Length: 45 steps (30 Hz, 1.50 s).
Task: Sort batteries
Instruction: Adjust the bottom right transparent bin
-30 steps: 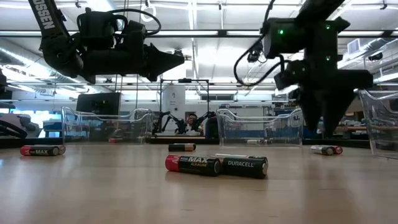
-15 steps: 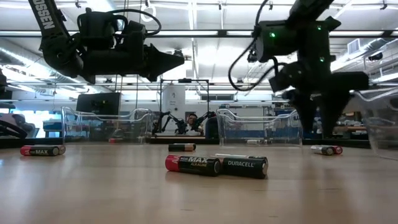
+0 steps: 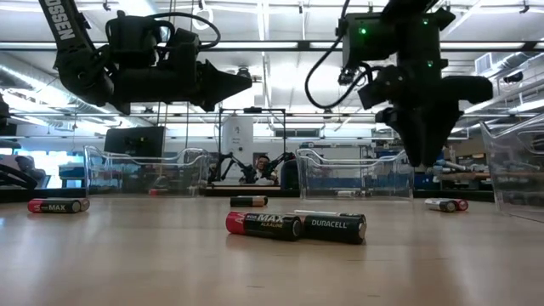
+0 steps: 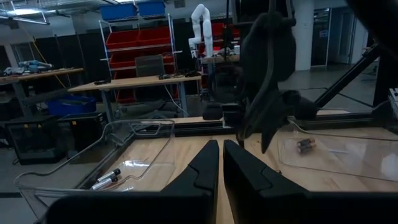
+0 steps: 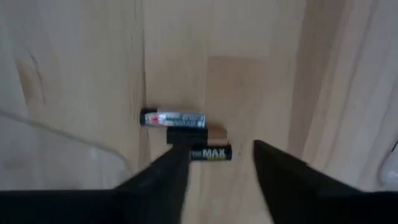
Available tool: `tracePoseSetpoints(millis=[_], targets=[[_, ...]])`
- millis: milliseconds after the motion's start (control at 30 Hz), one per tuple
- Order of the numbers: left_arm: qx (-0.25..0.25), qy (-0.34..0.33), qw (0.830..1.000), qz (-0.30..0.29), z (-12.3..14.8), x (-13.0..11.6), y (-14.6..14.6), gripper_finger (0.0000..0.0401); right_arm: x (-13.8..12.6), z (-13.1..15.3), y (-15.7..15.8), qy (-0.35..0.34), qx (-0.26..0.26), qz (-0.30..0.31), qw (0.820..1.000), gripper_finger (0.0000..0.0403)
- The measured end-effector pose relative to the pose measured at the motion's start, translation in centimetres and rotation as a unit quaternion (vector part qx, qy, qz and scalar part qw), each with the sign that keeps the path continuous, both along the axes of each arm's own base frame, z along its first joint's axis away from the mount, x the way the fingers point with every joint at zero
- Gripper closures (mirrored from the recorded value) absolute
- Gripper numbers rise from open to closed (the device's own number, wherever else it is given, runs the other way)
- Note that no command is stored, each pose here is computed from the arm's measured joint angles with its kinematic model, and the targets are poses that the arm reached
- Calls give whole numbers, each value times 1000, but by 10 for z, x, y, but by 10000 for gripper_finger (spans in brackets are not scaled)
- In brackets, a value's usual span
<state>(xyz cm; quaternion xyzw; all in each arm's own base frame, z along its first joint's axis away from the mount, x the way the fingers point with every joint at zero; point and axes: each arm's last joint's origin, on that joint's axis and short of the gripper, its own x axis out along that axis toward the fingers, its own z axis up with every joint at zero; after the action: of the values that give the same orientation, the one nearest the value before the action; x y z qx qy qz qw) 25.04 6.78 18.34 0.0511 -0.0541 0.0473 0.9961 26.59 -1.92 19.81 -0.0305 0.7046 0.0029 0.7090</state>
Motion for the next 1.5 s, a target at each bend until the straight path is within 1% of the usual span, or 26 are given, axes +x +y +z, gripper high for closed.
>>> tracePoseSetpoints(millis=[133, 167, 200, 267, 333, 400, 467, 533, 600, 700, 867, 967, 1067, 1233, 1500], targets=[[0, 0, 1000, 0, 0, 0, 0, 371, 0, -1, -2, 0, 1, 21, 1000, 354], [0, 0, 1000, 0, 0, 0, 0, 371, -1, -1, -3, 2, 1, 25, 1000, 378], [0, 0, 1000, 0, 0, 0, 0, 371, -1, -1, -2, 4, 2, 27, 1000, 388], [0, 0, 1000, 0, 0, 0, 0, 371, -2, -1, -1, 10, 11, 16, 1000, 384], [0, 0, 1000, 0, 0, 0, 0, 371, -4, 3, 0, 26, 21, -11, 999, 384], [3, 0, 1000, 0, 0, 0, 0, 371, -6, 8, 1, 39, 21, -37, 998, 392], [8, 1, 1000, 1, 0, 0, 0, 371, -5, 12, 4, 42, 20, -41, 998, 395], [9, 1, 1000, 1, 0, 0, 0, 371, -3, 14, 10, 35, 27, -18, 999, 392], [9, 1, 1000, 1, 0, 0, 0, 371, -3, 14, 19, 33, 55, 26, 998, 391], [9, 1, 1000, 1, 0, 0, 0, 371, 1, 14, 31, 13, 76, 71, 994, 396], [9, 1, 1000, 1, 0, 0, 0, 371, 6, 14, 53, -21, 103, 115, 988, 396], [9, 1, 1000, 1, 0, 0, 0, 371, 10, 15, 70, -49, 134, 139, 980, 396], [9, 1, 1000, 1, 0, 0, 0, 371, 11, 16, 85, -64, 156, 145, 975, 396], [9, 1, 1000, 1, 0, 0, 0, 371, 2, 15, 102, -33, 159, 132, 978, 396], [9, 1, 1000, 1, 0, 0, 0, 371, -15, 15, 113, 46, 159, 96, 982, 396]])
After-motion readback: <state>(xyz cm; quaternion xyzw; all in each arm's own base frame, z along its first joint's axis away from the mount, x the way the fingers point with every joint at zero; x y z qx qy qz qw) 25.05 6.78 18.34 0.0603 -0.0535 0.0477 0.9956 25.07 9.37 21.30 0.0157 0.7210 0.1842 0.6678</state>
